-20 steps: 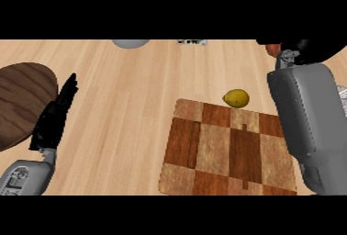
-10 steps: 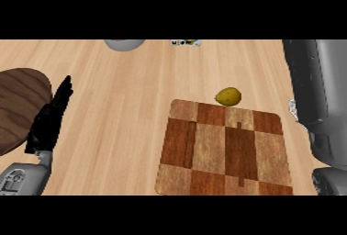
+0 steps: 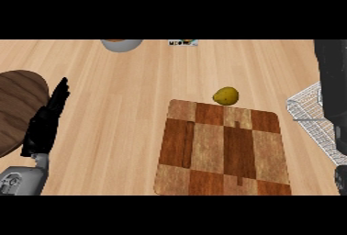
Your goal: Pick the squash from the cutting board and place it in the tiered basket
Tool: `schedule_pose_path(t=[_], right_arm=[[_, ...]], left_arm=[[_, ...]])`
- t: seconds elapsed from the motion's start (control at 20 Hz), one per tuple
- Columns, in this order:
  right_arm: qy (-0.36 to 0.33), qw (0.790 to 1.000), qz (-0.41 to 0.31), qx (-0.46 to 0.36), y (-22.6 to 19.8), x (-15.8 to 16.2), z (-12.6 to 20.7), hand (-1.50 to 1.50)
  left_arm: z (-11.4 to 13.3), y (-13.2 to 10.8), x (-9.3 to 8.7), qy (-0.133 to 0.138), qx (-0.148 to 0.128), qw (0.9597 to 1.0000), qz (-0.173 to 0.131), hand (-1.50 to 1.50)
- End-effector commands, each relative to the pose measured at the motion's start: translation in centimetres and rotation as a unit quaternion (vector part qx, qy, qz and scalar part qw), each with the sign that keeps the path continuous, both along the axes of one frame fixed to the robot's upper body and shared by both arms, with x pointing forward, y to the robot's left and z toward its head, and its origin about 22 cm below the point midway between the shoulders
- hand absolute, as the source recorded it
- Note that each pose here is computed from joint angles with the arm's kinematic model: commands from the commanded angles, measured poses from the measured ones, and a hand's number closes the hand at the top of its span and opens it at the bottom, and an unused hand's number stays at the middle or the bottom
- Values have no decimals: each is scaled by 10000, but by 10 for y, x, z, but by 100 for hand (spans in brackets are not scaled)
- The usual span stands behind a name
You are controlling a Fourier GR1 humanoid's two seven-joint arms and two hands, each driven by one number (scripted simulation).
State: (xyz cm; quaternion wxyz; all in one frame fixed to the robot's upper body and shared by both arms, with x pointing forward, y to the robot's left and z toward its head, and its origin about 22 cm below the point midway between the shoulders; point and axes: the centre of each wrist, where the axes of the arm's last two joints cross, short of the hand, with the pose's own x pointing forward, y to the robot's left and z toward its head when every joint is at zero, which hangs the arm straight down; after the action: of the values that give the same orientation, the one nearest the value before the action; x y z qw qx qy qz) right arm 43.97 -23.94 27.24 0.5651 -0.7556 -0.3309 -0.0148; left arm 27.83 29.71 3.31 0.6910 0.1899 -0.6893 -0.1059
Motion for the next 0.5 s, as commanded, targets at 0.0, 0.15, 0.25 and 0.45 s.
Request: schedule_pose_path(t=[0.0, 0.15, 0.25, 0.45], right_arm=[[711, 9940, -798, -230, -21, -2, -18, 150], [1200, 9833, -1271, -513, -54, -2, -14, 150], [1321, 9802, -1398, -478, -81, -8, -1, 150], [1371, 9796, -1370, -525, -102, -28, -6, 150]], left_arm=[[11, 9, 0, 24, 8, 9999, 154, 0], [7, -6, 3, 50, 65, 10000, 11, 0], [2, -4, -6, 69, 7, 10000, 17, 0], [-4, -1, -5, -7, 4, 9999, 163, 0]])
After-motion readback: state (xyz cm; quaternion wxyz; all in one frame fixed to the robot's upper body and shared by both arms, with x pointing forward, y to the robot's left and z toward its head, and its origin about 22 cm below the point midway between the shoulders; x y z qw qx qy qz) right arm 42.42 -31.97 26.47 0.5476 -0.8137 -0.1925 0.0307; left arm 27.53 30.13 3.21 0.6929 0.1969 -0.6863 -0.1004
